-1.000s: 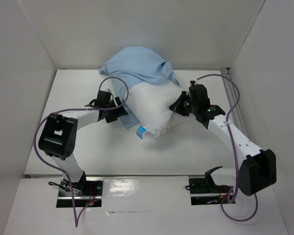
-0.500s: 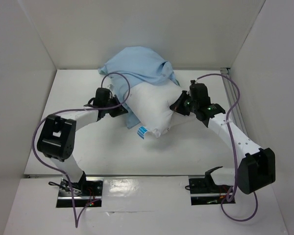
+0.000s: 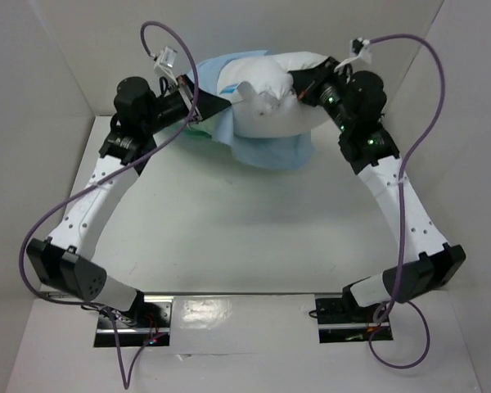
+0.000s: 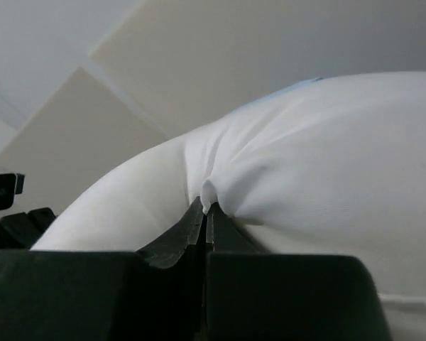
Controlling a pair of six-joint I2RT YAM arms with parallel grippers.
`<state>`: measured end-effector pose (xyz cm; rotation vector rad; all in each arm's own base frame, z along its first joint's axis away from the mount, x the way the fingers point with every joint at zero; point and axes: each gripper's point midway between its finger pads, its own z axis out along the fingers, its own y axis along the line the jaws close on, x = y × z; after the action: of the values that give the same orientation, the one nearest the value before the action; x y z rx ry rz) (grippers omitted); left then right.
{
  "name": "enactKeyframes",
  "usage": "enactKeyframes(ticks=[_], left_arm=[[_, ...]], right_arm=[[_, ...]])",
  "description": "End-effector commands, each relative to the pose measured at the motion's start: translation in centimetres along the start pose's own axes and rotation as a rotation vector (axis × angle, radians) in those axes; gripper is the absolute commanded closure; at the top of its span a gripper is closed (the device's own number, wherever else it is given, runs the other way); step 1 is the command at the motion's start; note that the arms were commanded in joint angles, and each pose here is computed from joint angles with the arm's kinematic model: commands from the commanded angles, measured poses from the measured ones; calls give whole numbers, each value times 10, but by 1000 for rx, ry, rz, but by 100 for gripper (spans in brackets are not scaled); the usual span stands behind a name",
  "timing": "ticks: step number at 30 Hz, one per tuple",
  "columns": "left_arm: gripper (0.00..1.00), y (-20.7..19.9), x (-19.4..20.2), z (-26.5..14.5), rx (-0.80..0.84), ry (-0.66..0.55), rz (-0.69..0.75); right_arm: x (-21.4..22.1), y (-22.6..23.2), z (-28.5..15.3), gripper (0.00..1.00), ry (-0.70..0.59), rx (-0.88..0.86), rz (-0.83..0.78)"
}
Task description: Put the pillow into the pillowcase
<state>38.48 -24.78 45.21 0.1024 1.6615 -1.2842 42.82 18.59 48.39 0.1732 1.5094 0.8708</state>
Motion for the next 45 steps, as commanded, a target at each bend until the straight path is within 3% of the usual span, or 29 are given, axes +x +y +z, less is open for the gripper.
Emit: enactKeyframes(ticks=[1,3,6,11,13,15,16,17,18,20,21,25,28,29,30,31,32,33,35,37,39,41,45], left_arm=[[100,-41,71,-21,194,160,-126],[100,-44,106,-22,240,219,-182],[100,-48,151,-42,274,347,-264],[100,-63,182,-82,210,412,-261],[100,-74,177,-96,195,379,-177],[100,-56,183,-104,87,384,-144],[95,-52,183,-105,57,389,-127],[60,-49,184,-110,32,395,-109],[36,-46,184,-113,8,406,-93],[3,-42,183,-122,-57,442,-49],[0,-42,181,-124,-72,452,-34],[0,-48,155,-128,-109,429,78],[46,-40,129,-120,-169,373,131],[77,-18,114,-108,-264,345,146],[83,-6,108,-102,-320,345,148],[83,11,107,-100,-386,370,147],[78,27,86,-95,-506,306,181],[46,60,89,-83,-617,335,179],[24,97,67,-79,-801,268,237],[12,140,71,-63,-924,302,277],[10,165,55,-66,-1078,278,335],[9,201,68,-58,-1186,340,357],[9,227,78,-51,-1253,417,395]], right_arm=[[170,-39,3,100,338,92,33],[262,-98,-14,100,484,216,80],[315,-140,-35,100,524,310,161],[315,-141,-44,100,540,320,151],[306,-136,-49,100,539,310,127],[299,-132,-55,100,533,299,117],[293,-128,-62,100,526,293,117],[290,-127,-67,100,528,290,105],[289,-126,-72,100,530,292,105],[291,-125,-90,100,554,283,66],[295,-123,-96,100,573,278,50],[326,-120,-134,100,712,225,-64],[342,-120,-158,99,803,218,-108],[346,-126,-168,79,842,241,-118],[343,-124,-167,61,848,236,-135],[336,-123,-166,39,836,241,-154],[331,-123,-164,18,830,253,-170],[313,-120,-157,14,786,283,-191],[293,-115,-148,9,730,300,-217],[269,-113,-132,6,679,337,-223],[250,-121,-116,6,658,379,-205],[245,-121,-109,5,673,349,-160],[227,-140,-99,3,649,310,-17]])
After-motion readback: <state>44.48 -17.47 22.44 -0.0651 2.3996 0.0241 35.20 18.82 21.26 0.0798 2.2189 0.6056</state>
